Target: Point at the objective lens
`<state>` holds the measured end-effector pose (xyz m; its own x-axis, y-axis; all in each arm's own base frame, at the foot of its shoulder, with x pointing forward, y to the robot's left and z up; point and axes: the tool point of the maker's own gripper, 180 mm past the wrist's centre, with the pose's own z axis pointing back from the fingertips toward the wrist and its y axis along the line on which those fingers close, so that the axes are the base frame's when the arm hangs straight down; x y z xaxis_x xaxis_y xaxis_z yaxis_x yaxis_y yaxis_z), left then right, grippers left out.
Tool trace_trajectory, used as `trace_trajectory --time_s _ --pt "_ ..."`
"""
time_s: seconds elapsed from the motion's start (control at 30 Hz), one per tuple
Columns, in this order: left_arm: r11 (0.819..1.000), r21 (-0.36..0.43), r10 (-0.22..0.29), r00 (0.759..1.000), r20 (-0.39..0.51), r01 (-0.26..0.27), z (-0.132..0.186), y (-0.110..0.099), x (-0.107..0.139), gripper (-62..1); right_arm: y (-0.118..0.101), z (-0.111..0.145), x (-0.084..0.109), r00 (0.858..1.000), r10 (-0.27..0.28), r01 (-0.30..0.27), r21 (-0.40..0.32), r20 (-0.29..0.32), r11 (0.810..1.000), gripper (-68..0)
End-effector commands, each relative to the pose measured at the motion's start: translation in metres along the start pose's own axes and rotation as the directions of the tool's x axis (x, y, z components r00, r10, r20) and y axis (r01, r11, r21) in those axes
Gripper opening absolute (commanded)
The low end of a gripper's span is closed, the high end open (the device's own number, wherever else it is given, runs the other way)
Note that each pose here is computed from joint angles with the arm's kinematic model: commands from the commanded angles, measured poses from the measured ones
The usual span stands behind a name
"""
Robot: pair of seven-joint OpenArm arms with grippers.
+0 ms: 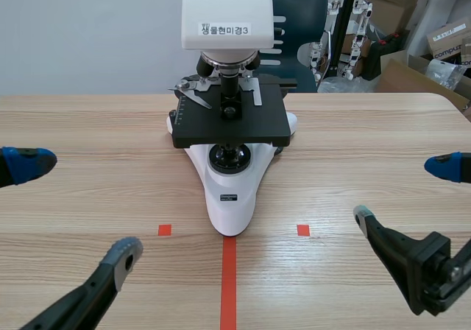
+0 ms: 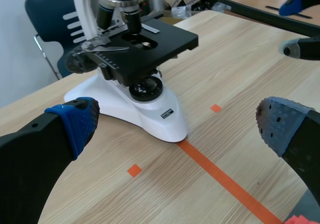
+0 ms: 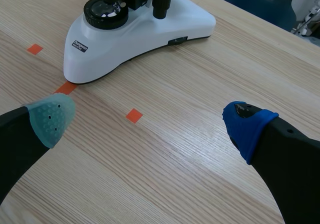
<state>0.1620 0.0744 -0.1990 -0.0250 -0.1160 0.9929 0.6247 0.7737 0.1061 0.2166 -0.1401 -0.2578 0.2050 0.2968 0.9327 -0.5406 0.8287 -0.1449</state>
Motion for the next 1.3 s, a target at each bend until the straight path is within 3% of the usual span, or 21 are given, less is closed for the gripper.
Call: trace_trajectory --time_s 0.0,0.2,1.27 --pt "1.000 0.025 -0.001 0.999 0.032 0.000 0.000 0.008 0.009 1.4 -0.003 -0.002 0.011 0.999 0.010 -0.009 -0.006 0.036 1.000 -1.0" --pt "0.998 0.055 0.023 0.998 0.054 -0.026 0.002 0.018 0.014 1.4 -0.003 -0.002 0.011 0.999 0.010 -0.009 -0.006 0.036 1.000 -1.0" --pt "0.998 0.054 0.022 0.999 0.044 -0.025 0.002 0.018 0.012 1.4 -0.003 -0.002 0.011 0.999 0.010 -0.009 -0.006 0.036 1.000 -1.0"
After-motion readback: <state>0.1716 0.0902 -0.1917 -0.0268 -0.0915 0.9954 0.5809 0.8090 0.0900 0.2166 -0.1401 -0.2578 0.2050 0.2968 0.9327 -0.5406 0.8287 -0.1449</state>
